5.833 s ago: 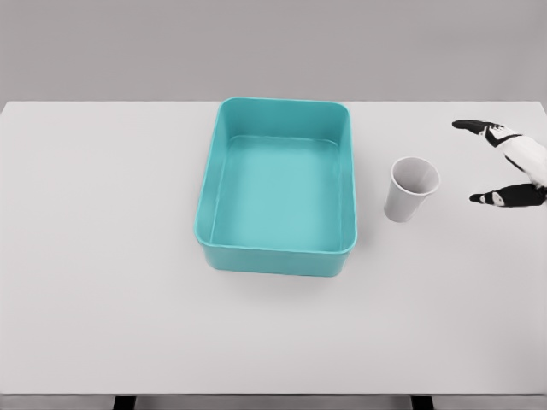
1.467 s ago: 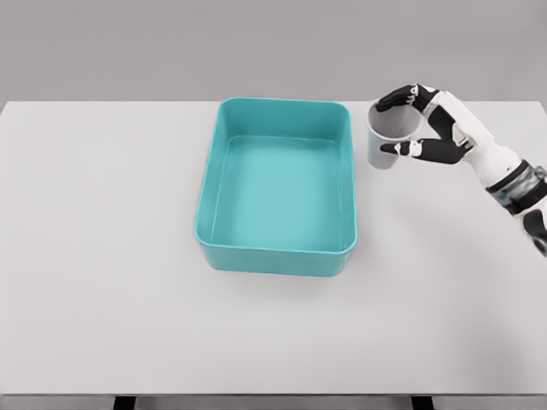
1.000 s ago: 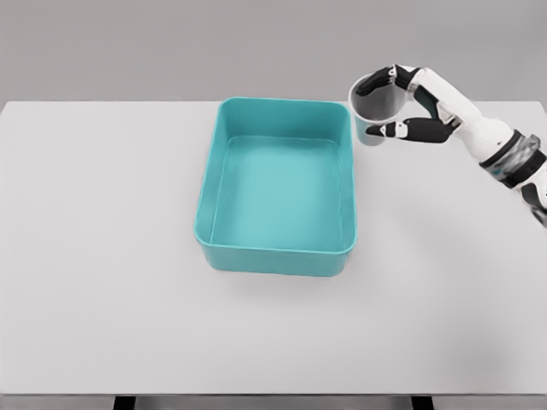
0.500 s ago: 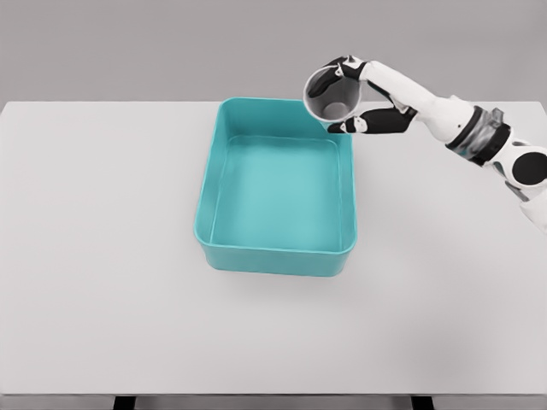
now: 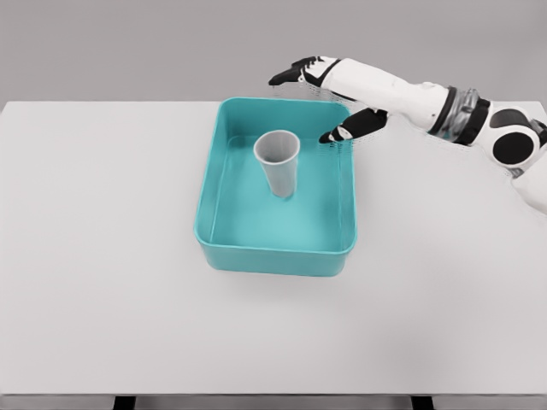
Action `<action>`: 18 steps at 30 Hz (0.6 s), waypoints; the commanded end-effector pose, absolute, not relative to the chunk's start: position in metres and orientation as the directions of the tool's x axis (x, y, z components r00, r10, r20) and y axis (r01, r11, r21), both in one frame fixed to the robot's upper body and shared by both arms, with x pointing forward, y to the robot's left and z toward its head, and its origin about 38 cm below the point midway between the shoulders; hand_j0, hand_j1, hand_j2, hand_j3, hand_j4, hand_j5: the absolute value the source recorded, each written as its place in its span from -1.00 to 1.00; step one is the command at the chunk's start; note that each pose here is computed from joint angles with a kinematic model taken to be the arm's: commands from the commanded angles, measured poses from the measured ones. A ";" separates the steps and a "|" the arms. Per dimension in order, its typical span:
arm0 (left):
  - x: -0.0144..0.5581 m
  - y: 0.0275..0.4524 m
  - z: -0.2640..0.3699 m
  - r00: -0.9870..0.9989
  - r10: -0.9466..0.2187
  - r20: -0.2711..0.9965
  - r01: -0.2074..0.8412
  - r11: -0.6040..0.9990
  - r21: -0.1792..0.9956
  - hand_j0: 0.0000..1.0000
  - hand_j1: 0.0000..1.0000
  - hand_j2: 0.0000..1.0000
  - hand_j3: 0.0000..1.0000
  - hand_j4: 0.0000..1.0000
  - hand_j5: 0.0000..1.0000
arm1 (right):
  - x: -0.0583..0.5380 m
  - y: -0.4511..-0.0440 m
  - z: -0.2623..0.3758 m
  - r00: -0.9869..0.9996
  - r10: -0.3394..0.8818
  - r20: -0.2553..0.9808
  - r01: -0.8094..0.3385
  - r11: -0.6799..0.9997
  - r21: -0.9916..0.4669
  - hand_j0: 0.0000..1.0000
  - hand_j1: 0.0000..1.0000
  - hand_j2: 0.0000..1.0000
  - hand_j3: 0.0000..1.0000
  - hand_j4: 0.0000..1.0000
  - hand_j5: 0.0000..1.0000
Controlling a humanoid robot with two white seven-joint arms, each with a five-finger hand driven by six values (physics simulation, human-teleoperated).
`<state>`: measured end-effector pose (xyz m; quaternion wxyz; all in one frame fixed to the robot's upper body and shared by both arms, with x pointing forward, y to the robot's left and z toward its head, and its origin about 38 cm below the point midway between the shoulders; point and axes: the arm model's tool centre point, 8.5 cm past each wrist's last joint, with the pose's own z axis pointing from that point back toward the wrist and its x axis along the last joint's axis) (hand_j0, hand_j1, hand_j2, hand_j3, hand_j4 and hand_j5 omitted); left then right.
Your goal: Put the paper cup into the basket with your right arm
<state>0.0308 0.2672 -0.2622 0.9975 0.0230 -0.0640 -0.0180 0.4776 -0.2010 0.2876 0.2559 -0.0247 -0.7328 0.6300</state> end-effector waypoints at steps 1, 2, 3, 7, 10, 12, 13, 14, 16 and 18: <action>0.031 0.267 -0.262 0.991 -0.038 0.127 0.033 0.998 0.048 1.00 1.00 1.00 1.00 1.00 1.00 | 0.477 -0.215 0.288 -0.859 0.388 0.333 -0.280 0.187 -0.942 1.00 1.00 1.00 1.00 1.00 1.00; 0.031 0.267 -0.262 0.991 -0.038 0.127 0.033 0.998 0.048 1.00 1.00 1.00 1.00 1.00 1.00 | 0.477 -0.219 0.288 -0.857 0.396 0.329 -0.278 0.183 -0.943 1.00 1.00 1.00 1.00 1.00 1.00; 0.031 0.267 -0.262 0.991 -0.038 0.127 0.033 0.998 0.048 1.00 1.00 1.00 1.00 1.00 1.00 | 0.477 -0.221 0.289 -0.856 0.400 0.328 -0.277 0.182 -0.944 1.00 1.00 1.00 1.00 1.00 1.00; 0.031 0.267 -0.262 0.991 -0.038 0.127 0.033 0.998 0.048 1.00 1.00 1.00 1.00 1.00 1.00 | 0.473 -0.215 0.263 -0.844 0.395 0.363 -0.328 0.155 -0.932 1.00 1.00 1.00 1.00 1.00 1.00; 0.031 0.267 -0.262 0.991 -0.038 0.127 0.033 0.998 0.048 1.00 1.00 1.00 1.00 1.00 1.00 | 0.467 -0.178 0.236 -0.848 0.337 0.408 -0.388 0.127 -0.913 1.00 1.00 1.00 1.00 1.00 1.00; 0.031 0.267 -0.262 0.991 -0.038 0.127 0.033 0.998 0.048 1.00 1.00 1.00 1.00 1.00 1.00 | 0.466 -0.158 0.237 -0.866 0.303 0.399 -0.385 0.106 -0.917 1.00 1.00 1.00 1.00 1.00 1.00; 0.031 0.267 -0.262 0.991 -0.038 0.127 0.033 0.998 0.048 1.00 1.00 1.00 1.00 1.00 1.00 | 0.468 -0.158 0.243 -0.870 0.303 0.389 -0.375 0.107 -0.921 1.00 1.00 1.00 1.00 1.00 1.00; 0.031 0.267 -0.262 0.991 -0.038 0.127 0.033 0.998 0.048 1.00 1.00 1.00 1.00 1.00 1.00 | 0.472 -0.161 0.253 -0.876 0.311 0.369 -0.354 0.105 -0.929 1.00 1.00 1.00 1.00 1.00 1.00; 0.031 0.267 -0.262 0.991 -0.038 0.127 0.033 0.998 0.048 1.00 1.00 1.00 1.00 1.00 1.00 | 0.476 -0.168 0.264 -0.881 0.326 0.342 -0.327 0.101 -0.940 1.00 1.00 1.00 1.00 1.00 1.00; 0.031 0.267 -0.262 0.991 -0.038 0.127 0.033 0.998 0.048 1.00 1.00 1.00 1.00 1.00 1.00 | 0.482 -0.198 0.280 -0.872 0.384 0.303 -0.289 0.097 -0.953 1.00 1.00 1.00 1.00 1.00 1.00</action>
